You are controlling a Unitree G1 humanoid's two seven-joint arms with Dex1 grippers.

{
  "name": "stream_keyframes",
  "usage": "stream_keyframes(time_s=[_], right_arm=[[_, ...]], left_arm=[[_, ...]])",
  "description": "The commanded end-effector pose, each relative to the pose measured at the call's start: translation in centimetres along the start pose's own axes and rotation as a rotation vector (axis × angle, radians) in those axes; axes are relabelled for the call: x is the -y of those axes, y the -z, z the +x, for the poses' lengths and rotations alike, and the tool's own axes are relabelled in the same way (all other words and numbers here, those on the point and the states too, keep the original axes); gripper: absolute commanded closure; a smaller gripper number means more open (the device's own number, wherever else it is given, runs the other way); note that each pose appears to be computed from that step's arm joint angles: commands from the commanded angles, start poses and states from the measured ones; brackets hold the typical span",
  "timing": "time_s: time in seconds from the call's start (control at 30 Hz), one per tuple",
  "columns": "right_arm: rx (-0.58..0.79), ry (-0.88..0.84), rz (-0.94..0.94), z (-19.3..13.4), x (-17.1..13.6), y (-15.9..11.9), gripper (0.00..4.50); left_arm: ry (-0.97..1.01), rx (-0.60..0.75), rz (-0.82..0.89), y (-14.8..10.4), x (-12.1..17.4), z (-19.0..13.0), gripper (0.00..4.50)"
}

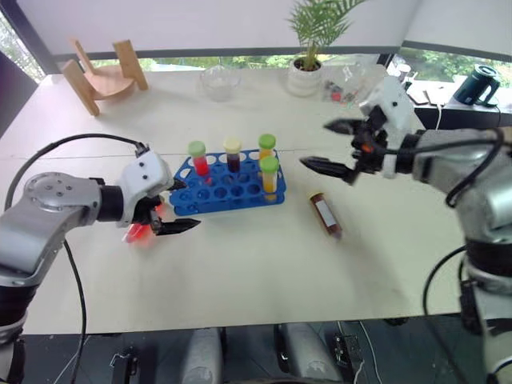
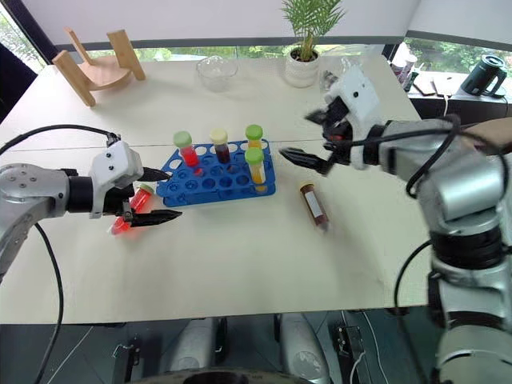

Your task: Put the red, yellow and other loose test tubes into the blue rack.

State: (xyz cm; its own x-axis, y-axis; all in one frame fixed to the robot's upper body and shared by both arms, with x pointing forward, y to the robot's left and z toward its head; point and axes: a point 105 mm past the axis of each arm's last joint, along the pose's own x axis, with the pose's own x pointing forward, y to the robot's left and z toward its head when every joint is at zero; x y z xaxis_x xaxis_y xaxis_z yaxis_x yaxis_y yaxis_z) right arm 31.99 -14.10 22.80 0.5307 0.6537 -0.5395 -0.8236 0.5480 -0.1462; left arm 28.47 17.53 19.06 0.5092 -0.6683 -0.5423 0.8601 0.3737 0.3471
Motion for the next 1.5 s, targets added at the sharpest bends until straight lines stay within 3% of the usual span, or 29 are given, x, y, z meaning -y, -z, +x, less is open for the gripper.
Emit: stream_keyframes(time_s=[0.03,0.13,0.27,0.6,0.7,0.87,0.97,1.03,1.17,1.23,1.4,1.5], right_arm=[[-0.161,-0.042,0.104,0.2,0.3,1.3,0.02],[-0.262,-0.059,0.282,1.5,1.2,2.2,0.02],[-0.364,-0.043,0.334,2.1,2.4,3.9,0.02],[-0.491,-0.039,0.323,6.8,3.1,7.3,0.02],[-0.513,-0.03,0.265,7.9,3.3,7.9,0.86],[-0.565,-0.031,0.221,8.0,3.5,9.4,3.44],[-0.582,-0.075,0.222,6.5,3.1,10.1,3.64],[-0.417,-0.18,0.303,6.1,1.7,6.9,3.64],[0.101,-0.378,-0.011,4.6,-3.0,-2.5,3.64],[0.332,-0.416,-0.109,3.5,-6.1,-5.9,3.64],[0.749,-0.311,-0.085,3.5,-10.7,-9.5,3.64],[0.864,-0.18,0.005,5.2,-10.7,-9.9,3.64]], left_arm=[[-0.007,-0.025,0.099,-0.8,0.1,-0.3,0.0],[-0.007,0.041,0.116,-2.3,0.5,-0.4,0.0],[0.022,0.126,0.112,-4.4,1.9,0.1,0.0],[-0.008,0.135,0.056,-3.9,2.8,1.1,0.0],[-0.01,0.154,0.039,-4.2,2.8,1.0,0.0],[-0.017,0.117,0.034,-3.1,2.9,1.4,0.0],[-0.021,0.118,0.023,-3.0,2.8,1.4,0.0],[-0.036,0.101,0.008,-2.4,2.4,1.1,0.0],[-0.082,0.067,-0.059,-0.4,0.8,-0.1,0.0],[-0.107,0.053,-0.088,0.5,-0.4,-1.1,0.0],[-0.152,-0.014,-0.124,2.3,-2.8,-3.6,0.0],[-0.17,-0.026,-0.149,2.9,-3.9,-4.7,0.0]])
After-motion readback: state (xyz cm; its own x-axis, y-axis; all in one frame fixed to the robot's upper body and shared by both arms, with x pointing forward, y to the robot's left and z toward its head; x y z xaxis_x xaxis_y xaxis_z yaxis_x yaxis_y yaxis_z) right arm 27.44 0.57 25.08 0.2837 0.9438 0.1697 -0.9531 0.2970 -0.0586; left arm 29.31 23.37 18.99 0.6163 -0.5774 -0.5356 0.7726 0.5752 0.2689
